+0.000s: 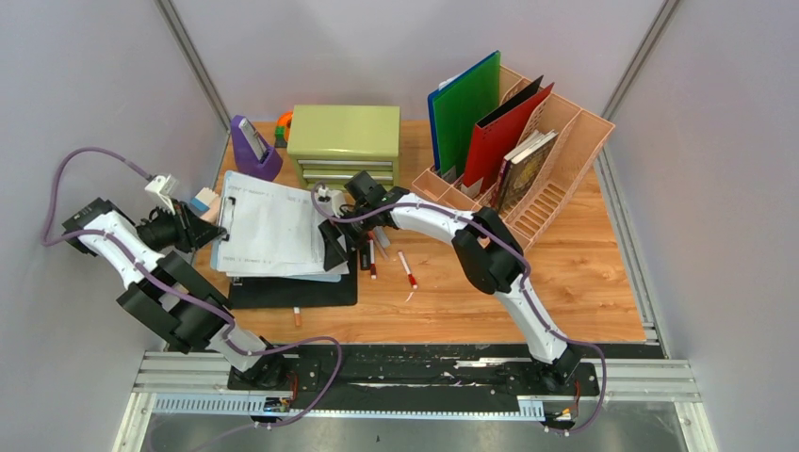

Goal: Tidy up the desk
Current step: Pick up the folder from the center of the board.

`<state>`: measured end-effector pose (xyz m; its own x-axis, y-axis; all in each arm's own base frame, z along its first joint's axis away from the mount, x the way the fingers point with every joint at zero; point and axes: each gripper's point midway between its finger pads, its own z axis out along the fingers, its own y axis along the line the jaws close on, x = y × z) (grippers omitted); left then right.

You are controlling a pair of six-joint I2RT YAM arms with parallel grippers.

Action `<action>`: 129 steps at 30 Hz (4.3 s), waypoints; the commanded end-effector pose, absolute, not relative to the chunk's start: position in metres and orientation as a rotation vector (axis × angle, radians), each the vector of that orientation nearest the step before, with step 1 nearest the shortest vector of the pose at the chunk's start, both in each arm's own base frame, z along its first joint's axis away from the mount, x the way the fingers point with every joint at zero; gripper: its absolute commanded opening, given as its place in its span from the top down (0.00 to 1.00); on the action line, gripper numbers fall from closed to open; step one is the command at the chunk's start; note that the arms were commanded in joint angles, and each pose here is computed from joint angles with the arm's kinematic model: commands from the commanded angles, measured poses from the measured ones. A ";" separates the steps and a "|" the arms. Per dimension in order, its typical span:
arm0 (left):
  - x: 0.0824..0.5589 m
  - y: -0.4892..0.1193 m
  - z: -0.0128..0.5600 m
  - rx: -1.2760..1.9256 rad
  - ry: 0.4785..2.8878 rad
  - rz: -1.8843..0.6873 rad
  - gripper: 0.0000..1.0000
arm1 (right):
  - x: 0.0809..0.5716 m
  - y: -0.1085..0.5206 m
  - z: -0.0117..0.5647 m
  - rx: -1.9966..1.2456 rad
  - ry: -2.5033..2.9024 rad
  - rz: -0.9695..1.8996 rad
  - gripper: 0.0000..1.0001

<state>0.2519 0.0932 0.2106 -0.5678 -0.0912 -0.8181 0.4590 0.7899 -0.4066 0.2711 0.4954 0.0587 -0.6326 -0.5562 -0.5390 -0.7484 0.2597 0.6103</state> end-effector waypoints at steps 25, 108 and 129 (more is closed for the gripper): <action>0.231 -0.035 0.396 0.736 1.700 -0.621 1.00 | 0.320 0.403 0.350 -1.163 1.607 0.783 0.01; 0.264 -0.261 0.401 1.219 1.301 -1.021 0.01 | 0.227 0.217 0.381 -1.240 1.427 1.091 1.00; 0.246 -0.325 0.392 1.318 1.302 -1.210 1.00 | 0.249 0.187 0.363 -1.099 1.603 0.943 0.93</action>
<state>0.2454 -0.3096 0.3752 -0.0412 0.1523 -0.9875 0.9972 -0.0553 -0.0502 0.2430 0.1944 0.3536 -0.1797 -0.2184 -0.9592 -0.9639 0.2337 0.1274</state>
